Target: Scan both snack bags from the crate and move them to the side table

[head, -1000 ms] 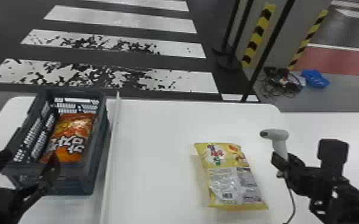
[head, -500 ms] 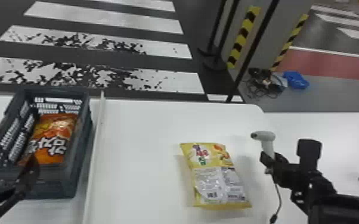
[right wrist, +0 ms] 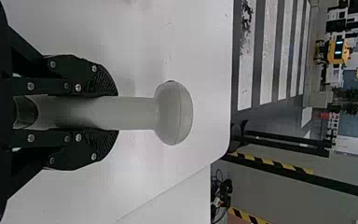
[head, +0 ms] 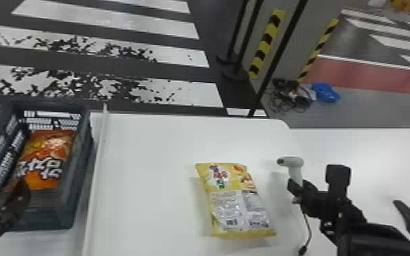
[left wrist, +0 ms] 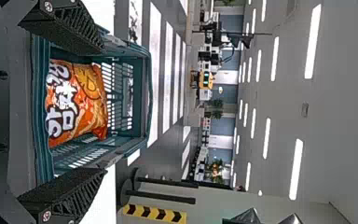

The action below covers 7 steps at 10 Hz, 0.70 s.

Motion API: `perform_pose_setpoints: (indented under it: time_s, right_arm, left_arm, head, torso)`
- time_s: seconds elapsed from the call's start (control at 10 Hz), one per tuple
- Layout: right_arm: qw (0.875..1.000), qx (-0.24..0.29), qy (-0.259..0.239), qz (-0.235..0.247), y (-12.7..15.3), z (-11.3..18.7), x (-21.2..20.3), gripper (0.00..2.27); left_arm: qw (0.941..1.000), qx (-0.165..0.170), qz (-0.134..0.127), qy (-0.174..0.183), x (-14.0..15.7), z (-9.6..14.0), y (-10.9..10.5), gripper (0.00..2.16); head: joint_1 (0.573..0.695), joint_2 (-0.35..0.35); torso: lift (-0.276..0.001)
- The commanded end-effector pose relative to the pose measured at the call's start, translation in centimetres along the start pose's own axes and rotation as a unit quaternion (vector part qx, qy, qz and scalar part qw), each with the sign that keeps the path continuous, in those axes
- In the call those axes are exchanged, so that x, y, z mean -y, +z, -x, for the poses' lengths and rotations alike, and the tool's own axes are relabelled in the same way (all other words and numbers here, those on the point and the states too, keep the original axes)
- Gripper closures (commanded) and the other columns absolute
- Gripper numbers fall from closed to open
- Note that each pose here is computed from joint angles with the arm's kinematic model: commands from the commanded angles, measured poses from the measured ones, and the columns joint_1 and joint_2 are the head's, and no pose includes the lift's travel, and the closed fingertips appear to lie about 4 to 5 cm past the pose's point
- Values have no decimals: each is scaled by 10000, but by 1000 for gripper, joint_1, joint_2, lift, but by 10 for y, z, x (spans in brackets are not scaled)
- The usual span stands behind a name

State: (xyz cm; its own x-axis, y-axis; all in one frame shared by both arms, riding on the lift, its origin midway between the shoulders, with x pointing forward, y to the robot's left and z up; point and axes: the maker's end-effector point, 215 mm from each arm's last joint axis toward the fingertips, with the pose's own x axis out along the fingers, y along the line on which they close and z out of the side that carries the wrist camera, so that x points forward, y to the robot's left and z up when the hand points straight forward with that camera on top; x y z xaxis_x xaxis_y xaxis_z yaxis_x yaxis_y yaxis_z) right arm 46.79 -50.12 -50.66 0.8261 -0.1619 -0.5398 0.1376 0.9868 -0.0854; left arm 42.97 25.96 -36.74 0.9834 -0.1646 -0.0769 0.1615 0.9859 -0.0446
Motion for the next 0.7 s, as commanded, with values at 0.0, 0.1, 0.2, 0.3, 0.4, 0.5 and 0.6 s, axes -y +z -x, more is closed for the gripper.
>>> perform_pose_setpoints:
  time_s: [0.0,0.1,0.2,0.3,0.4,0.5,0.6]
  right_arm:
    - [10000,-39,8,-10,-6,-1,0,2219]
    - [10000,-49,26,-7,-9,-2,-2,2219]
    - [9999,-79,61,-17,-13,-3,-3,2219]
    - [9999,-104,62,-17,-17,-4,-4,2219]
    - [9999,-110,72,-14,-18,-5,-3,2219]
    - [9999,-117,79,-16,-20,-5,-3,2219]
    - [9998,-147,93,-26,-23,-5,-4,2199]
  left_arm:
    - [10000,17,-4,-12,1,0,2,100]
    - [10000,16,-11,-6,0,-1,1,100]
    - [10000,25,-5,-6,0,-1,2,100]
    - [10000,25,-5,-6,0,-1,2,100]
    - [10000,16,-11,-11,0,-1,2,100]
    - [10000,32,-5,-11,0,-1,3,100]
    - [10000,15,-10,-14,0,-1,2,100]
  head:
    - [695,-294]
    - [695,-295]
    - [695,-295]
    - [695,-293]
    - [695,-292]
    - [695,-292]
    - [695,-292]
  torso:
    - [-99]
    - [-99]
    - [-99]
    - [-99]
    - [-99]
    - [-99]
    - [-99]
